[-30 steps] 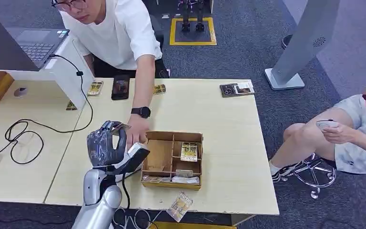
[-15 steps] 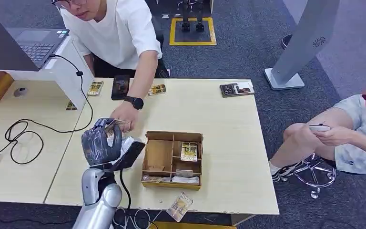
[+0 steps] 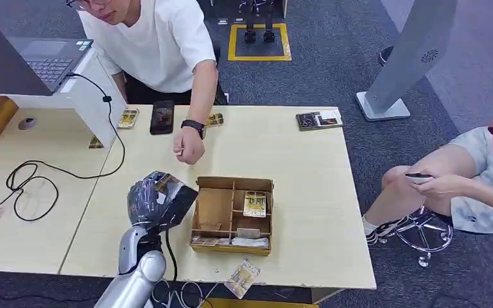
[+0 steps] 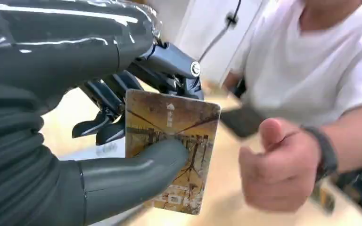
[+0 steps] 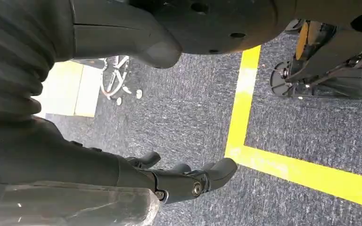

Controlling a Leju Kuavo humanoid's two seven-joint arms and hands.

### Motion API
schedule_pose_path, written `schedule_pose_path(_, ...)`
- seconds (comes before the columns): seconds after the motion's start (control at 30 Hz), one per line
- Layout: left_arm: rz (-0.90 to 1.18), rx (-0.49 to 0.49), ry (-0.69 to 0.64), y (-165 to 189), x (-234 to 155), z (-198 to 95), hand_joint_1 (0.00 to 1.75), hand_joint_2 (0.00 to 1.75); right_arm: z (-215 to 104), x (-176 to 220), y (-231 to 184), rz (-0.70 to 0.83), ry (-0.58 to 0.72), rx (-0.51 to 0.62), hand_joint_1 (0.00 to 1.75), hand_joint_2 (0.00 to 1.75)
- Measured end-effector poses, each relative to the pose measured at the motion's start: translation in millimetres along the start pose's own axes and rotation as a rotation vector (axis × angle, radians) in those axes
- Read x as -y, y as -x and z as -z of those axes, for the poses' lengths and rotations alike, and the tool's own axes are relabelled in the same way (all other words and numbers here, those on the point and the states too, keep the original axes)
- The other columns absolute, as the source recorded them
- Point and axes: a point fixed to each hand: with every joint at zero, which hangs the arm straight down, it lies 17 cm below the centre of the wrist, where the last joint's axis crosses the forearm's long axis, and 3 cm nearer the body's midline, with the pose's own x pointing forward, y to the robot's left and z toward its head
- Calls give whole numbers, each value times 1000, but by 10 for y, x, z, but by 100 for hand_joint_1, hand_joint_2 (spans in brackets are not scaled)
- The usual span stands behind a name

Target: Pass the card to the sensor for recognition and then transmit it.

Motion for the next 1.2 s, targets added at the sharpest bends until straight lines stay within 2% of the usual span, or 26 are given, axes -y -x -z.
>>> schedule_pose_path(0.17, -119, -83, 146, 166, 306, -3, 175, 175, 0, 2, -6, 1, 1, 3, 0, 175)
schedule_pose_path(0.4, -61, -128, 258, 384, 544, -17, 175, 175, 1, 2, -2, 3, 0, 2, 0, 175)
schedule_pose_path(0.7, -112, -172, 266, 509, 573, 93, 175, 175, 2, 10, 2, 9, 2, 0, 0, 175)
schedule_pose_path(1.03, -410, -245, 257, 556, 530, 213, 175, 175, 7, 43, 5, 13, 18, -2, 0, 175)
schedule_pose_path(1.2, -491, -277, 218, 616, 447, 262, 175, 175, 8, 46, 8, 16, 20, -2, 0, 175)
